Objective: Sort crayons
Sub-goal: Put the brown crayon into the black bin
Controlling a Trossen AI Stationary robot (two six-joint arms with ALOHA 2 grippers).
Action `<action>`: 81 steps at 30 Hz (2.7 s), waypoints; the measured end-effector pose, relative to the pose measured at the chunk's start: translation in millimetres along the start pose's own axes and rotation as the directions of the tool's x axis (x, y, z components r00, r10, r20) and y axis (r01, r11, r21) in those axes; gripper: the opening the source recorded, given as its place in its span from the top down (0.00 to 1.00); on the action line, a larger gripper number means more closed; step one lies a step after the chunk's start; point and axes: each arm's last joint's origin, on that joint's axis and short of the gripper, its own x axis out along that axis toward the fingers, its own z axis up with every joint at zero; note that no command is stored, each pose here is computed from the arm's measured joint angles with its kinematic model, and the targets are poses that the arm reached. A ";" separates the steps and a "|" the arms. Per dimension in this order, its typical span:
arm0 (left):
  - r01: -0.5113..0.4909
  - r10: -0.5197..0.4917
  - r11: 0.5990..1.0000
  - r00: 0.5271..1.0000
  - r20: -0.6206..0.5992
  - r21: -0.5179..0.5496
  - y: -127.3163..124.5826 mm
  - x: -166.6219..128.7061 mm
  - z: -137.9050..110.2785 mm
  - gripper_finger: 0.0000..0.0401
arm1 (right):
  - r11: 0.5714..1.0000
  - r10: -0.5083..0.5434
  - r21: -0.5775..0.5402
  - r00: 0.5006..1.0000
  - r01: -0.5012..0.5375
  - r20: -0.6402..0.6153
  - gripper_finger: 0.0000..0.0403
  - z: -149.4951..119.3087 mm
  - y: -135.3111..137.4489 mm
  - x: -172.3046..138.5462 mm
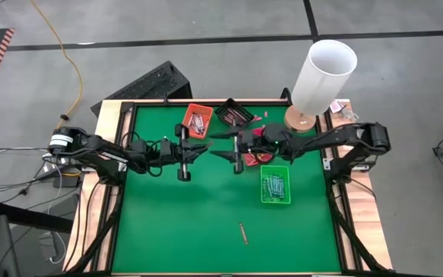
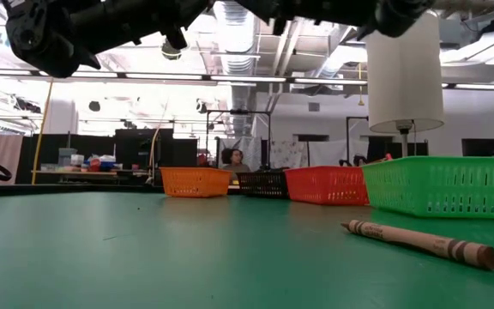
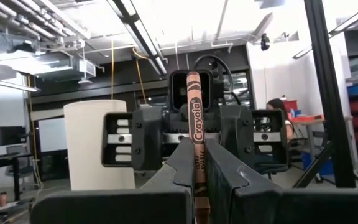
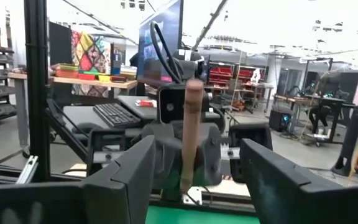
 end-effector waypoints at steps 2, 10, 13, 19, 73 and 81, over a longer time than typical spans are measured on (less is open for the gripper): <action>0.000 0.000 1.000 1.000 0.000 0.001 0.0 0.0 0.0 1.00 | 1.000 0.018 -0.001 1.000 -0.018 0.009 0.42 0.9 -0.7 7.1; 0.001 -0.001 1.000 1.000 -0.001 0.009 0.0 0.0 -0.1 1.00 | 0.999 0.038 -0.003 0.999 -0.038 -0.007 0.44 3.8 -1.4 19.3; 0.001 -0.001 1.000 1.000 -0.001 0.009 0.0 0.0 -0.1 1.00 | 0.999 0.044 -0.010 0.999 -0.044 0.000 0.52 5.8 0.6 19.0; 0.001 -0.001 1.000 1.000 -0.001 0.009 0.0 0.0 -0.1 1.00 | 0.999 0.043 -0.011 0.999 -0.043 0.003 0.82 6.8 0.9 18.6; -0.382 0.315 0.923 0.707 -0.633 0.032 19.0 -24.9 -38.3 0.61 | 0.759 -0.449 0.004 0.528 0.651 -0.721 0.99 -111.3 -169.9 -52.3; -0.385 0.317 0.922 0.700 -0.640 0.035 18.9 -25.6 -39.1 0.61 | 0.748 -0.391 -0.021 0.415 0.663 -0.822 0.96 -135.5 -186.4 -37.5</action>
